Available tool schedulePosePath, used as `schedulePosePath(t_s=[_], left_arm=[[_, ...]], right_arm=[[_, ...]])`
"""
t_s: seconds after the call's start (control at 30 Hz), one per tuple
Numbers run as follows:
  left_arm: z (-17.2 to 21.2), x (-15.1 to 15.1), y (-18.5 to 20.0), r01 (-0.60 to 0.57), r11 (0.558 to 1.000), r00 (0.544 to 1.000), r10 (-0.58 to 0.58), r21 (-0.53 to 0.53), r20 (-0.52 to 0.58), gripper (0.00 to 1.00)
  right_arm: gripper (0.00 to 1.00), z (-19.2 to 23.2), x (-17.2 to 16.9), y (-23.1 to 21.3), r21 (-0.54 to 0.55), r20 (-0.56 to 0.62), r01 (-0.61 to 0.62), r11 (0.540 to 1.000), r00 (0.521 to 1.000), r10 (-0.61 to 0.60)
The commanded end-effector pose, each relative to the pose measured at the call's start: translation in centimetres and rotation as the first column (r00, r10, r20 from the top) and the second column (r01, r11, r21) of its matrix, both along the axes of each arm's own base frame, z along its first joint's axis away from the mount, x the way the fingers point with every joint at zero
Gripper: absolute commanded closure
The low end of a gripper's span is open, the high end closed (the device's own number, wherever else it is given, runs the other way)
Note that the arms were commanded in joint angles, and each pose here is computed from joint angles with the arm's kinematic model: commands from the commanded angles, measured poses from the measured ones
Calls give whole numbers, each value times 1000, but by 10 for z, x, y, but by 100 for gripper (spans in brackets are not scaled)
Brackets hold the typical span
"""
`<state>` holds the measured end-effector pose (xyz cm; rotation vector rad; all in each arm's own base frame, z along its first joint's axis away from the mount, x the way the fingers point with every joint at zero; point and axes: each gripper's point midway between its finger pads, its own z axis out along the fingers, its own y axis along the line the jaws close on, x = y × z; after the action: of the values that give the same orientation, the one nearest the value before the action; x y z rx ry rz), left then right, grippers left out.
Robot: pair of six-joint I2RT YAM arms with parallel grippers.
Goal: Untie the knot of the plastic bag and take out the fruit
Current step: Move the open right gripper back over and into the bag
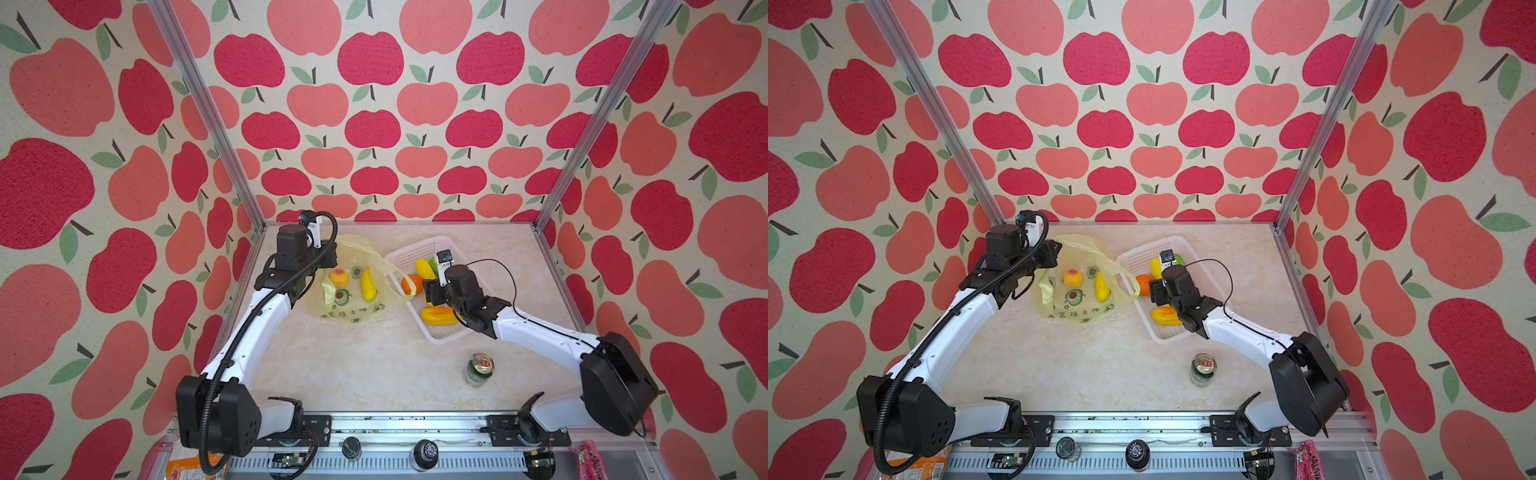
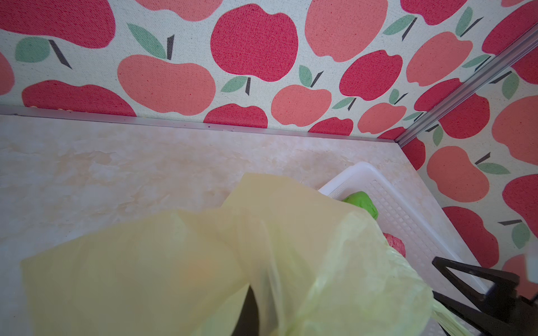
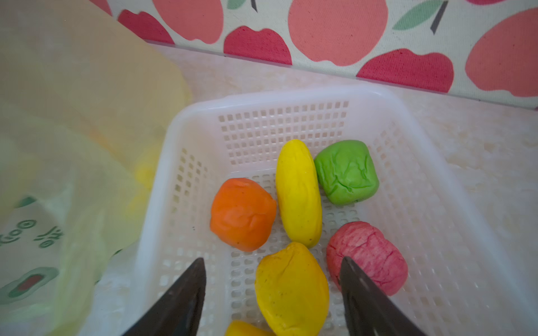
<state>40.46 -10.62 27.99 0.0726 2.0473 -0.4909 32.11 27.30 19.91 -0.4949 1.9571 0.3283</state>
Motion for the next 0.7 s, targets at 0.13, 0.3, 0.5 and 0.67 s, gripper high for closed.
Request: schedulePosePath(t_s=[0.13, 0.3, 0.5, 0.67], left_arm=[[-2, -1, -1, 9, 1000, 1000, -9, -9, -11, 100], [0, -3, -2, 14, 1000, 1000, -14, -12, -7, 100], [1, -4, -2, 15, 1000, 1000, -15, -13, -2, 100], [0, -3, -2, 20, 1000, 1000, -20, -12, -4, 100]], right_arm=[[24, 111, -106, 76, -47, 422, -338, 940, 846, 325], [27, 98, -134, 136, -166, 403, -443, 881, 785, 471], [37, 43, -114, 183, -189, 275, -475, 859, 814, 511], [43, -6, -68, 198, -119, 124, -473, 873, 865, 486]])
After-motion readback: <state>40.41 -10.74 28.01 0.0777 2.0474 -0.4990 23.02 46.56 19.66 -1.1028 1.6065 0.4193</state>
